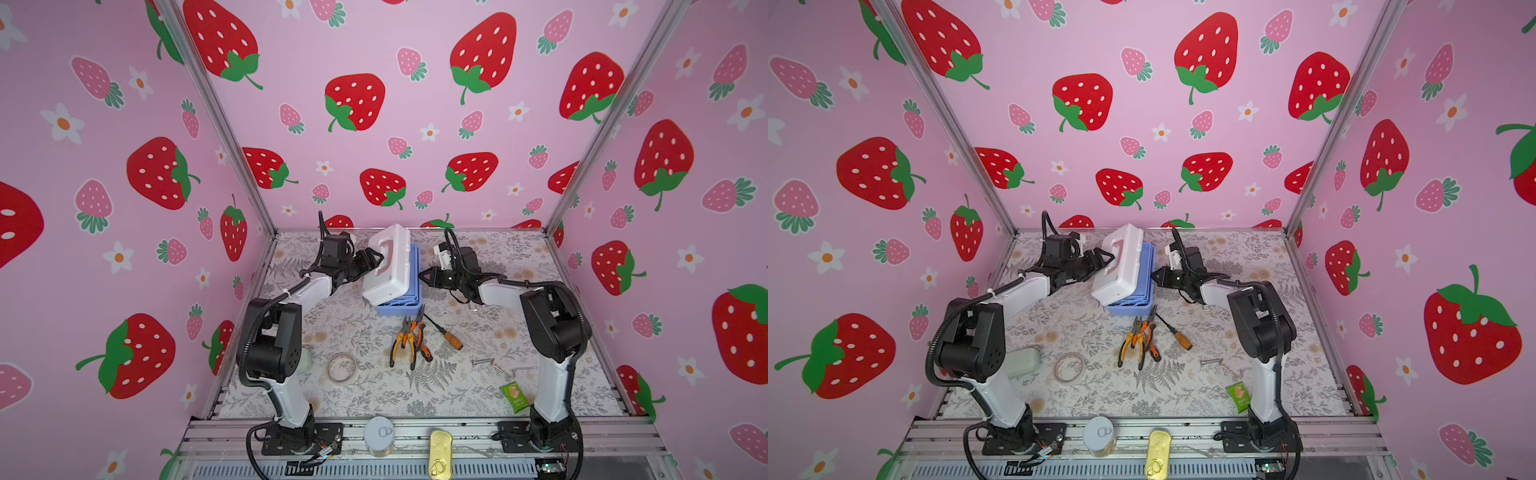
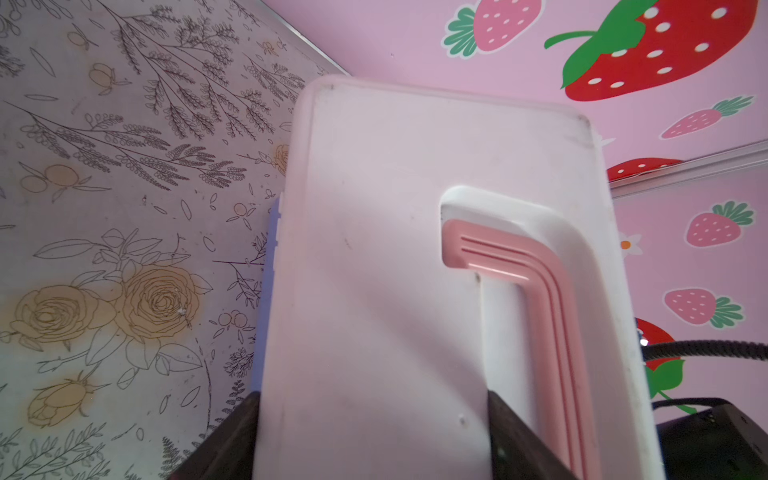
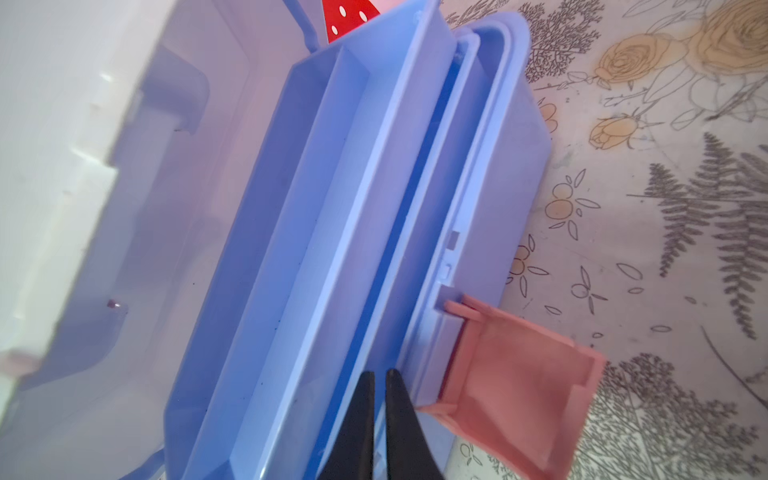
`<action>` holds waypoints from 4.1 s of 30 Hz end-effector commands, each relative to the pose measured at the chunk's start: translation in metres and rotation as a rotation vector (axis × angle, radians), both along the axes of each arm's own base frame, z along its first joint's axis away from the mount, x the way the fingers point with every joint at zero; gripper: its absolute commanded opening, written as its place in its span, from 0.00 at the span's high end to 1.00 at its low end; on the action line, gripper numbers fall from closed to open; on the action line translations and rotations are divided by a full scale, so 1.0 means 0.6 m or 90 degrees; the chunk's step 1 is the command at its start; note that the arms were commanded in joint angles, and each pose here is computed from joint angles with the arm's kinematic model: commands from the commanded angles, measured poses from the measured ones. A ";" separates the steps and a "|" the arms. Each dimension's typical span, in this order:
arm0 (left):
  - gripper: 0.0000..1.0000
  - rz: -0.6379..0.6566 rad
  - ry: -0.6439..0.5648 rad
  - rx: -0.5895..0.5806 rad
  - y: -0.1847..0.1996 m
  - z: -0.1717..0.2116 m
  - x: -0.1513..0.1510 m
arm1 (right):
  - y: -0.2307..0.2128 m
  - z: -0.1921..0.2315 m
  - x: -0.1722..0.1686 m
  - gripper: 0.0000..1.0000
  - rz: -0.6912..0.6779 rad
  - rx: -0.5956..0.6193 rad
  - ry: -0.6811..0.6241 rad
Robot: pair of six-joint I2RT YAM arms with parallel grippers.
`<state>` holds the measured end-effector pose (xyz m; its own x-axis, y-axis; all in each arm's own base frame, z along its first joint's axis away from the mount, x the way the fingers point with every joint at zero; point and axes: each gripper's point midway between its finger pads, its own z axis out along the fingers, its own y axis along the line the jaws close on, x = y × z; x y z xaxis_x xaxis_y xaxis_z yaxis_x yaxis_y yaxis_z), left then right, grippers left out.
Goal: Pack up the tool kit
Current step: 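Flip the pink latch open with the right gripper while the left holds the lid, then lift the lid back with the left gripper while the right steadies the base, then swing the lid open with the left gripper while the right holds the tray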
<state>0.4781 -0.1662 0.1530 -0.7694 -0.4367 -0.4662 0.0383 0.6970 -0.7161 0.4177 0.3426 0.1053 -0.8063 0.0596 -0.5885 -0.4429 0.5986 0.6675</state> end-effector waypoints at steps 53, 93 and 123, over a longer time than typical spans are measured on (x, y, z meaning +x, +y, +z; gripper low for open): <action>0.01 0.045 -0.146 0.312 0.004 0.166 -0.134 | 0.155 0.182 -0.070 0.86 0.166 0.150 -0.122; 0.34 0.001 -0.125 0.459 -0.038 0.103 -0.133 | 0.106 0.182 -0.050 0.82 0.114 0.088 -0.136; 0.40 0.061 -0.092 0.240 0.031 0.074 -0.124 | -0.082 -0.030 0.026 0.49 -0.074 -0.219 -0.032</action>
<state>0.4046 -0.1443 0.1909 -0.6582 -0.2381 -0.7142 0.0244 0.9414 -0.3363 0.4297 0.2909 0.0835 -0.7857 -0.0388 -0.6173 -0.3701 0.8291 0.4190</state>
